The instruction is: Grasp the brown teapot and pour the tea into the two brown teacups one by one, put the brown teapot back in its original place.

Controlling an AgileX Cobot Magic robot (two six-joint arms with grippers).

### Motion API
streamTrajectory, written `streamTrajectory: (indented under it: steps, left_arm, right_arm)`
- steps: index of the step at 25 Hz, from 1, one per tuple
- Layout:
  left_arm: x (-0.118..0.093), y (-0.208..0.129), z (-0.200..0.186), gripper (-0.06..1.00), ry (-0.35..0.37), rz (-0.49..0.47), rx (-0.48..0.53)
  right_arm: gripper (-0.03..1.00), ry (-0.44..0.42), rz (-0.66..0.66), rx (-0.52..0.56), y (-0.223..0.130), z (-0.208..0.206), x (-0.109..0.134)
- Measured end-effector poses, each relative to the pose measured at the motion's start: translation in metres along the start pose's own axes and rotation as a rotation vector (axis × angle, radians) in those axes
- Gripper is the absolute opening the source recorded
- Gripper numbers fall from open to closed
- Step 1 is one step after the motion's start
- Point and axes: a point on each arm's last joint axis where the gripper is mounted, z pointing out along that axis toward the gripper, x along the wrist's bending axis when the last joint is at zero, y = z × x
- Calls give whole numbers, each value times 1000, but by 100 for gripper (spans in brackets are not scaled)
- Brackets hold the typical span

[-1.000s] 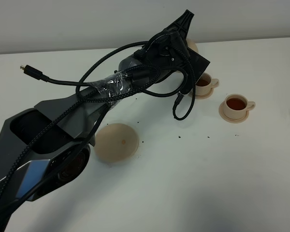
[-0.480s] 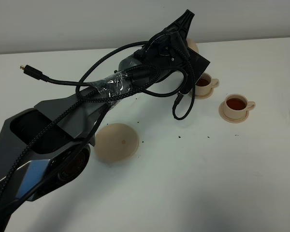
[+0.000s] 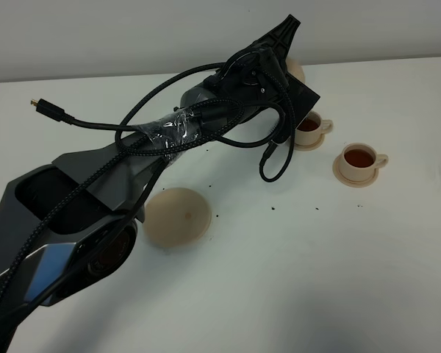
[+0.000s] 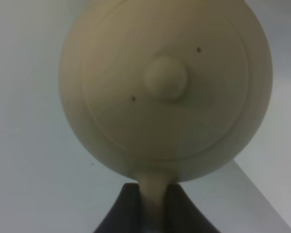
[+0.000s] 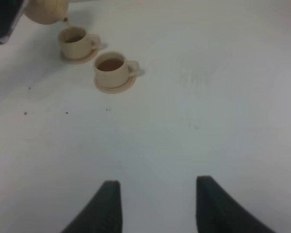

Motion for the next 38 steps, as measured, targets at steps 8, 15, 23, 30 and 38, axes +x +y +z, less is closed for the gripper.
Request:
streamTrajectory:
  steps: [8,15,23,30,38]
  left_arm:
    - [1,1,0,15,14,46,-6]
    - [1,1,0,15,14,57,-6]
    - [1,1,0,15,14,72,-6]
    - [1,1,0,15,14,73,-6]
    - [1,1,0,15,13,69,-7]
  right_arm:
    - [39,0,0,0,0,0,0]
    - [39,0,0,0,0,0,0]
    - [39,0,0,0,0,0,0]
    - [39,0,0,0,0,0,0]
    - [39,0,0,0,0,0,0]
